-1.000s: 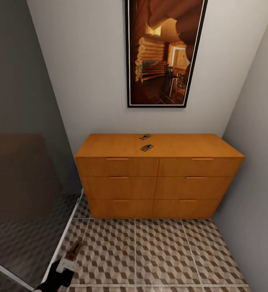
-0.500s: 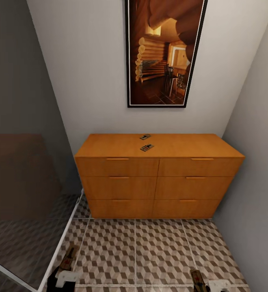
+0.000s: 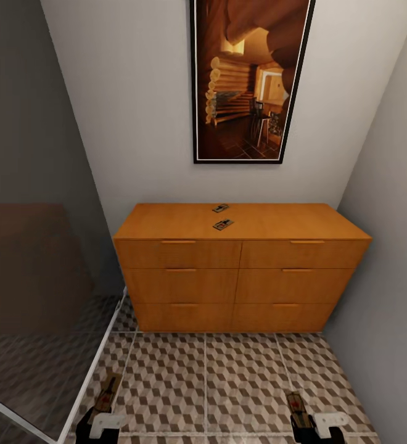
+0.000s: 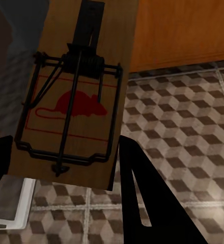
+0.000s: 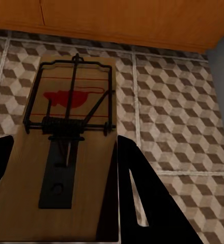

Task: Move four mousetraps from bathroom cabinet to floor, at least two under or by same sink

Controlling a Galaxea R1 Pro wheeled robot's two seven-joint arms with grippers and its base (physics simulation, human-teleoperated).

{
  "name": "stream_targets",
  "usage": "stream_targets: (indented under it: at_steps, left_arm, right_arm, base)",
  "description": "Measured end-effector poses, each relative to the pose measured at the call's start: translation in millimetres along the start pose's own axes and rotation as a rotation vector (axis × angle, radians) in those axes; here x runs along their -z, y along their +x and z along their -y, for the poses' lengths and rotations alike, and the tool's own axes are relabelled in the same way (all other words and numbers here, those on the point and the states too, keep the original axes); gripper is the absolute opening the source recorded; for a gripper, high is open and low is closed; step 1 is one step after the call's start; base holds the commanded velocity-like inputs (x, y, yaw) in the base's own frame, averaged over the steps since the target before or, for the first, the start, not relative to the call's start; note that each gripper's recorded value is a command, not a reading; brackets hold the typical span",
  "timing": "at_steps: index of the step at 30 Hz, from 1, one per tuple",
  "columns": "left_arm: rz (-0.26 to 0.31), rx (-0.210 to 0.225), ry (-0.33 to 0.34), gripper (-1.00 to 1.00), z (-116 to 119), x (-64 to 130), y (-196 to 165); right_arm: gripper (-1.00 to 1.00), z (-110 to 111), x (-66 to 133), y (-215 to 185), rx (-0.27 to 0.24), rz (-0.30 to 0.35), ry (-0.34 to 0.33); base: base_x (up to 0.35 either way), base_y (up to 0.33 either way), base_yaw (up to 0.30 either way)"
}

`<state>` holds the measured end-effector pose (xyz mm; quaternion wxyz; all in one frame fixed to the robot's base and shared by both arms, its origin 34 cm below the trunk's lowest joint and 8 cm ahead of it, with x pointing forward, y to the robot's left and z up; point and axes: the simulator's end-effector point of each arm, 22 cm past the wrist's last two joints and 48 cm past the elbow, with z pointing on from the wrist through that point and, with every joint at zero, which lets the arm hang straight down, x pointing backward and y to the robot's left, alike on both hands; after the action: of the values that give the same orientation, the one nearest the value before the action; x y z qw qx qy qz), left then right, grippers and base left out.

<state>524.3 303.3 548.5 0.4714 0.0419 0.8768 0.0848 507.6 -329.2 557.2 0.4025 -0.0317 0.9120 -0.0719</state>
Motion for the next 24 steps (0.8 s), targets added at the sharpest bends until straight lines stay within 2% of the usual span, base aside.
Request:
stream_targets:
  at_steps: [3,7,10,16,24]
  left_arm:
    - [-0.007,0.0,0.008,-1.0,3,4.4,6]
    - [-0.052,0.017,0.047,-1.0,33,30.2,36]
    - [-0.04,0.031,0.055,-1.0,40,38.0,39]
    - [-0.034,0.028,0.04,-1.0,32,40.2,41]
    - [-0.035,0.026,0.041,-1.0,31,40.3,41]
  right_arm:
    - [-1.0,3,0.2,-5,0.002,0.026,0.004]
    - [-1.0,10,1.4,-23,0.01,0.11,0.012]
    - [-1.0,13,2.4,-30,0.009,0.144,0.019]
    - [-1.0,14,2.9,-32,0.007,0.155,0.024]
    - [-1.0,12,3.0,-31,0.002,0.153,0.026]
  base:
    - [0.0,0.0,0.0]
    - [0.0,0.0,0.0]
    - [0.0,0.0,0.0]
    - [0.0,0.0,0.0]
    - [0.0,0.0,0.04]
